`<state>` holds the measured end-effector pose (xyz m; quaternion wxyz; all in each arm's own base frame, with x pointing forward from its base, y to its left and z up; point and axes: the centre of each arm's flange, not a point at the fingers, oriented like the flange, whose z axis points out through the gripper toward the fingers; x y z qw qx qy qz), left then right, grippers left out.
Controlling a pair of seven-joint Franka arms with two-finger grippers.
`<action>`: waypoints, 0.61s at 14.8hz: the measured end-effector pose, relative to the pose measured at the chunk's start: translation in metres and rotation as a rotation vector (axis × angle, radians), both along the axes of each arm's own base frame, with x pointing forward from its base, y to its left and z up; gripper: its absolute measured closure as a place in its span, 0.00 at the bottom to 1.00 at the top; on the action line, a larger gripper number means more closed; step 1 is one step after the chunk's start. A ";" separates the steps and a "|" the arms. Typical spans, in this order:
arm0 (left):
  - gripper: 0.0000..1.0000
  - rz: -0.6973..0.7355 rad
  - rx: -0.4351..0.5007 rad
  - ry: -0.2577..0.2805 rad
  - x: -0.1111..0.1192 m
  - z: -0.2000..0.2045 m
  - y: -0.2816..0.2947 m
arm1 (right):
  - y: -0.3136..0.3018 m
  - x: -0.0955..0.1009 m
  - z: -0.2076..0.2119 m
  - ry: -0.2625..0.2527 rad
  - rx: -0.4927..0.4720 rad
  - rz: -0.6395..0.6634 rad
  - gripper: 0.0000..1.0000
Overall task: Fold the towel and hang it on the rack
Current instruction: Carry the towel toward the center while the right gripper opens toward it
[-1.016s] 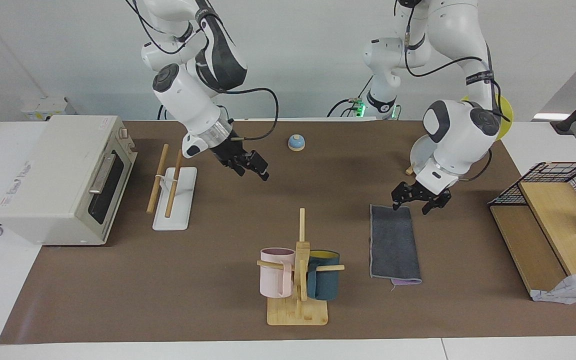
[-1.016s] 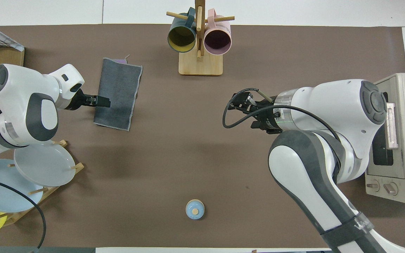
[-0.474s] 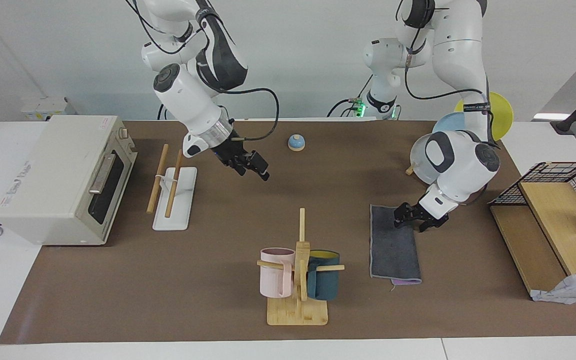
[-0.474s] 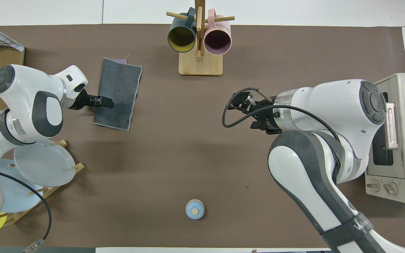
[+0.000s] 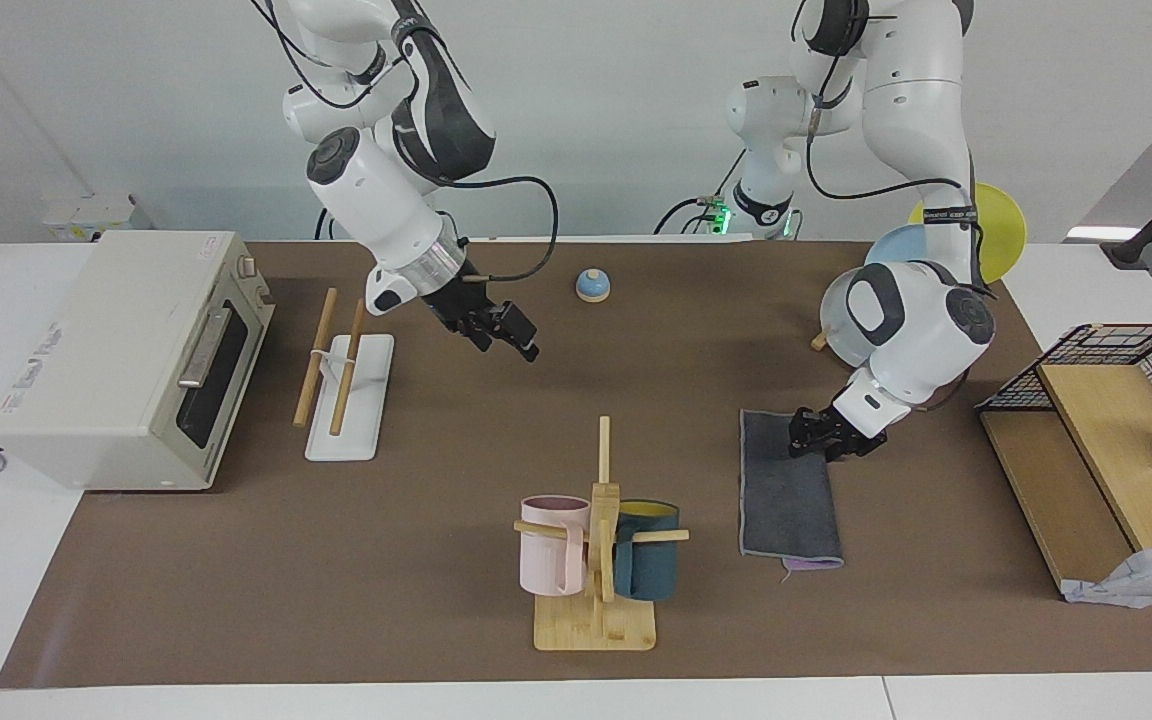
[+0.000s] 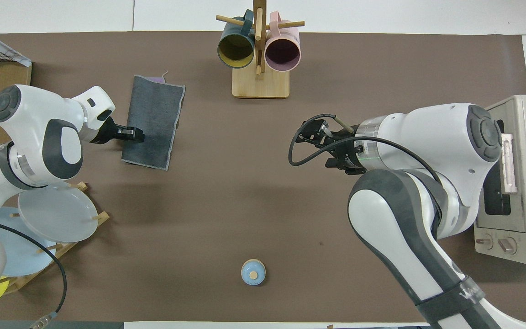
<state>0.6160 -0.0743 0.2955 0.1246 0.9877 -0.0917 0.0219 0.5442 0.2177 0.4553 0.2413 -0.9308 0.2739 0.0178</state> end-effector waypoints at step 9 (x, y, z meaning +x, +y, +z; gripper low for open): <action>0.97 0.128 -0.025 0.069 0.011 0.029 -0.005 | 0.002 0.000 0.001 0.025 0.047 -0.040 0.00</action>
